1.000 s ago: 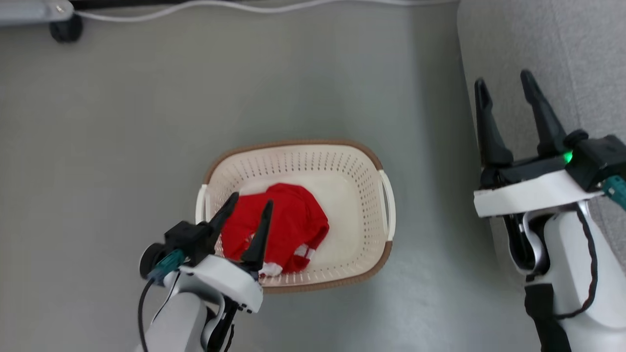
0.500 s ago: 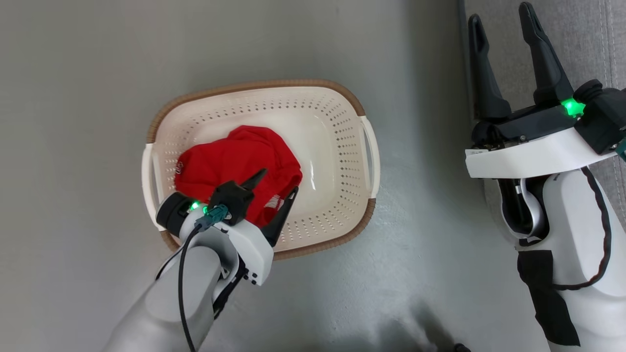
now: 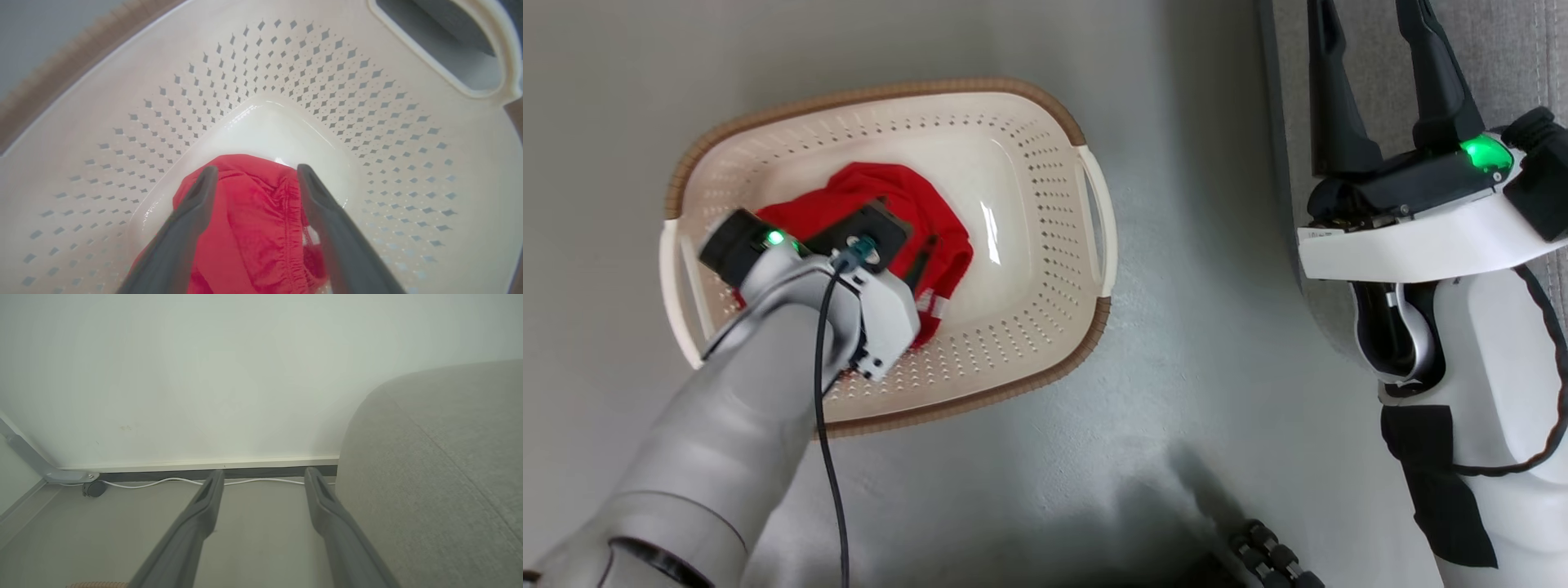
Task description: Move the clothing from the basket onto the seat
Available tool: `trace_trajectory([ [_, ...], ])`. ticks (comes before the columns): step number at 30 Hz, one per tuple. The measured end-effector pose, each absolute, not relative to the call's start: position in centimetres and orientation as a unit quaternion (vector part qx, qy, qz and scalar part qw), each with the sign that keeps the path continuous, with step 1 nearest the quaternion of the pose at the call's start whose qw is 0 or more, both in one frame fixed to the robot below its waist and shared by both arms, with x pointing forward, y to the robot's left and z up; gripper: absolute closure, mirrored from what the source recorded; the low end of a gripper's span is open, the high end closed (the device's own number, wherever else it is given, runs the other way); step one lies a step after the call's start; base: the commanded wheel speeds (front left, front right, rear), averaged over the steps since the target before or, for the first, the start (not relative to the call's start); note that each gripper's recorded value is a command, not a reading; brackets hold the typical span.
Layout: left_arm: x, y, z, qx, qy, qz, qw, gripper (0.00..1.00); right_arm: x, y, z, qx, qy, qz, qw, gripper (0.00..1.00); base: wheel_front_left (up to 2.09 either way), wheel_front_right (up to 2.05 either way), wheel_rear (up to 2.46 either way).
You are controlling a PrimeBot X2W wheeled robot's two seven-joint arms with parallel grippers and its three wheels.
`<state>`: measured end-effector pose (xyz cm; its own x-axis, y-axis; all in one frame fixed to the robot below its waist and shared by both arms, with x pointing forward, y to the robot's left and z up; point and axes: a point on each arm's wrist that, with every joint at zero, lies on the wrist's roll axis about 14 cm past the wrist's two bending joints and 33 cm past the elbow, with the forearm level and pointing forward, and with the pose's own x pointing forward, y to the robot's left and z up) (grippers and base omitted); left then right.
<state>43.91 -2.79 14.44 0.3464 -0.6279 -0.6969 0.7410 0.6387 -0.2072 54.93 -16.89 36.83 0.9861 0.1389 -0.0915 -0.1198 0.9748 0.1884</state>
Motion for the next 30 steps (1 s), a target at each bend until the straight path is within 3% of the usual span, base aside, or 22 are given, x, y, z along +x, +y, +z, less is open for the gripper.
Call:
trace_trajectory([
  [10,43.8,-0.2,8.1,0.18,0.441,-0.425,0.77,0.0,55.3,-18.3,35.1,0.102,0.061,0.051,0.992,0.0,0.0,0.0,0.0],
  [30,44.1,0.5,4.7,0.261,0.45,-0.437,0.734,0.0,54.9,-19.3,33.2,0.115,0.078,0.035,0.99,0.0,0.0,0.0,0.0],
])
